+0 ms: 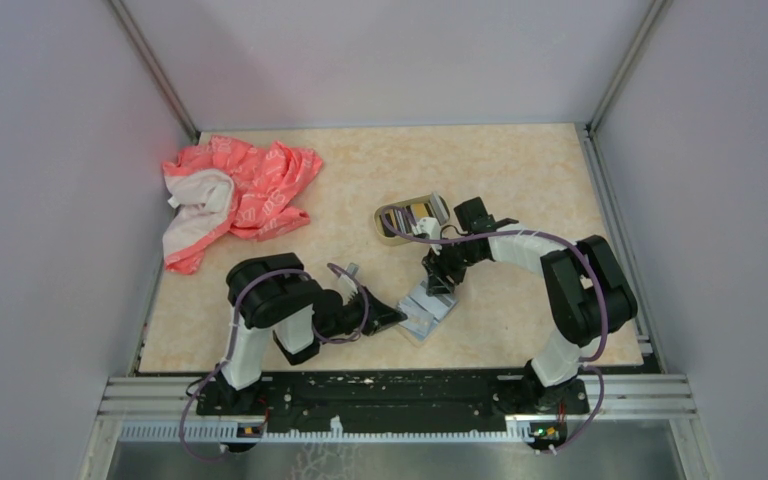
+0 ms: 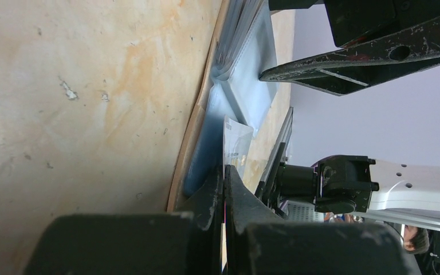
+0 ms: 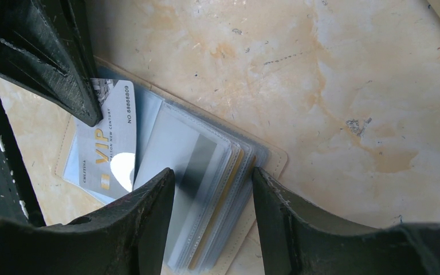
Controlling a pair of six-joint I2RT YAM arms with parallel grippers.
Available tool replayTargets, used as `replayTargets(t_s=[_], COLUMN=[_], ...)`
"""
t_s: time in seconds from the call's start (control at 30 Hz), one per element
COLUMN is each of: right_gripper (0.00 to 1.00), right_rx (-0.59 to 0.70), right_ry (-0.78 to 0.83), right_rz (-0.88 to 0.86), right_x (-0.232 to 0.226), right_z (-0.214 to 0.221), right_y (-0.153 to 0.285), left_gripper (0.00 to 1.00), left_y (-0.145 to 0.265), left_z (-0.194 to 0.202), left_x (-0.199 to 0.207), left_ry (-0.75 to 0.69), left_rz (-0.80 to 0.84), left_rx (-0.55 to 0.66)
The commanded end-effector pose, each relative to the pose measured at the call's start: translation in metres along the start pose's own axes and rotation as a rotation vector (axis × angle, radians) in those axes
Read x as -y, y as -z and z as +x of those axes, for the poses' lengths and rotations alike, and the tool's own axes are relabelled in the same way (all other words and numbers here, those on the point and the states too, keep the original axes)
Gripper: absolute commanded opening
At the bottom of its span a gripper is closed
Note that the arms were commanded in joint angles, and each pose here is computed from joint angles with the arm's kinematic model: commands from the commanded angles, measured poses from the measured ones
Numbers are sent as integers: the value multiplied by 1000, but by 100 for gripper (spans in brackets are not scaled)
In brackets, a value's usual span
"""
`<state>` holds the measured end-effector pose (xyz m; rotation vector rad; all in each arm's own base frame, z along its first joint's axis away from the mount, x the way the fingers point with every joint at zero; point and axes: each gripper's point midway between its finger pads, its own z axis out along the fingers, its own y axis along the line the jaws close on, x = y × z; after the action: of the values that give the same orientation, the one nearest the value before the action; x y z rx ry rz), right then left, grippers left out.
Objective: Put the credit cards into the card holder
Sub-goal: Insert the credit card into the card slot.
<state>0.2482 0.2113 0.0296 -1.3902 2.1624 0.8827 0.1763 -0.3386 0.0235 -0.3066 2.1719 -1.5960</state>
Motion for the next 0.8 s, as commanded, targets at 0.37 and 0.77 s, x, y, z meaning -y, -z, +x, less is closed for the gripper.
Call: replayTargets(t_s=[0.37,0.77], right_gripper=[52,52], right_rx=[6,6], right_ry=[-1,-1], right_rz=[-23,-25], right_x=[-3,-3], right_z=[-7,-7], right_y=[1,0], left_gripper=[0,0], left_y=[-6,-10], left_z=[-19,-10], left_x=[58,52], left_ry=[-133,-55], left_rz=[226,214], left_rx=[70,20])
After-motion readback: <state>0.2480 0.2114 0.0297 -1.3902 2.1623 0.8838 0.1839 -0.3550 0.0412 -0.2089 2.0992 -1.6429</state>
